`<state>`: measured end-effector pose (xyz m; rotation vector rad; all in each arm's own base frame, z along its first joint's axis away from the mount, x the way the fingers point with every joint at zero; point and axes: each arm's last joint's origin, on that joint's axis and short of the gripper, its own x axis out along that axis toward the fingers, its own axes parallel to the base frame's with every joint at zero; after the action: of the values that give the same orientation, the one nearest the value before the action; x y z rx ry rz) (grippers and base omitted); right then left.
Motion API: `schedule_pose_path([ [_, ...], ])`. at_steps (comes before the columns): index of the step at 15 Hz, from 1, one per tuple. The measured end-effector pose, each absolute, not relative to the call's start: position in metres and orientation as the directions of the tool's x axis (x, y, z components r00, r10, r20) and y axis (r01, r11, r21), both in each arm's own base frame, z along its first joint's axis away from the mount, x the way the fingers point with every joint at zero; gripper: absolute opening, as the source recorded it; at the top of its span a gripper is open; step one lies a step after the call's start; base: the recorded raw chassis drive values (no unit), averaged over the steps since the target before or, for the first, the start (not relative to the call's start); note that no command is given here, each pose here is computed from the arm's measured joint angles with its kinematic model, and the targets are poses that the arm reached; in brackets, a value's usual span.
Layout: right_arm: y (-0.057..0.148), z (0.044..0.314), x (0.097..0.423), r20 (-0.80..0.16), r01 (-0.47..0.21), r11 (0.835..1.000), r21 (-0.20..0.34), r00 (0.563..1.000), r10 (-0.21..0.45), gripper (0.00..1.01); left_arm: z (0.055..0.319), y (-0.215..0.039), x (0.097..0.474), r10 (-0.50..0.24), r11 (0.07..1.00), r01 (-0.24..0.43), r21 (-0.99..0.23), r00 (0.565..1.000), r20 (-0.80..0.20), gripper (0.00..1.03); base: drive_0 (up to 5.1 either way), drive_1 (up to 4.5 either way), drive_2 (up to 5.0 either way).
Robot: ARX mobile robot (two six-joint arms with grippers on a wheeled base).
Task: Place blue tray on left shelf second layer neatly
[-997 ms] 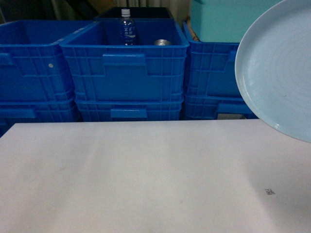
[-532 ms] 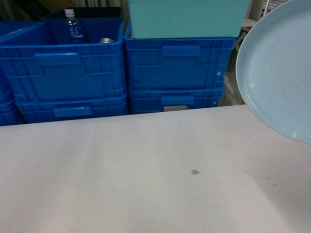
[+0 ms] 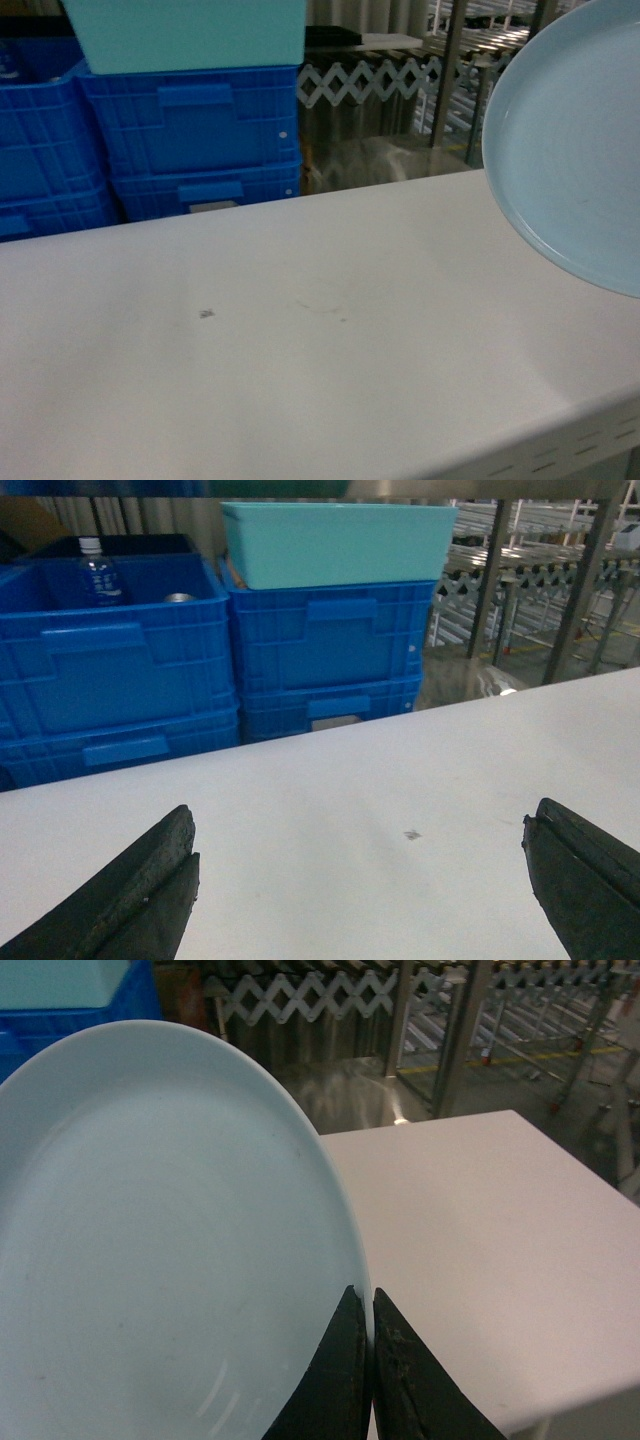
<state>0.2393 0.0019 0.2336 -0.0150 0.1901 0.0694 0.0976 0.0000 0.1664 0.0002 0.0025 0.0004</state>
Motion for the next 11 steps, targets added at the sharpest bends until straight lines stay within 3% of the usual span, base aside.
schedule_pose_path([
  [9,0.0015,0.2340,0.2392,-0.187,-0.066,0.998,-0.006,0.980,0.064,0.02,0.1669,-0.0001,0.0976,-0.004,1.000,0.004,0.000,1.000,0.002,0.98,3.1,-5.51,-2.1],
  [11,-0.0007,0.2332,0.2392,-0.191,-0.050,0.999,-0.008,0.980,0.047,0.02,0.1660,0.0001,0.0976,0.000,1.000,0.000,0.000,1.000,-0.006,0.98,-1.5,-1.45,-1.5],
])
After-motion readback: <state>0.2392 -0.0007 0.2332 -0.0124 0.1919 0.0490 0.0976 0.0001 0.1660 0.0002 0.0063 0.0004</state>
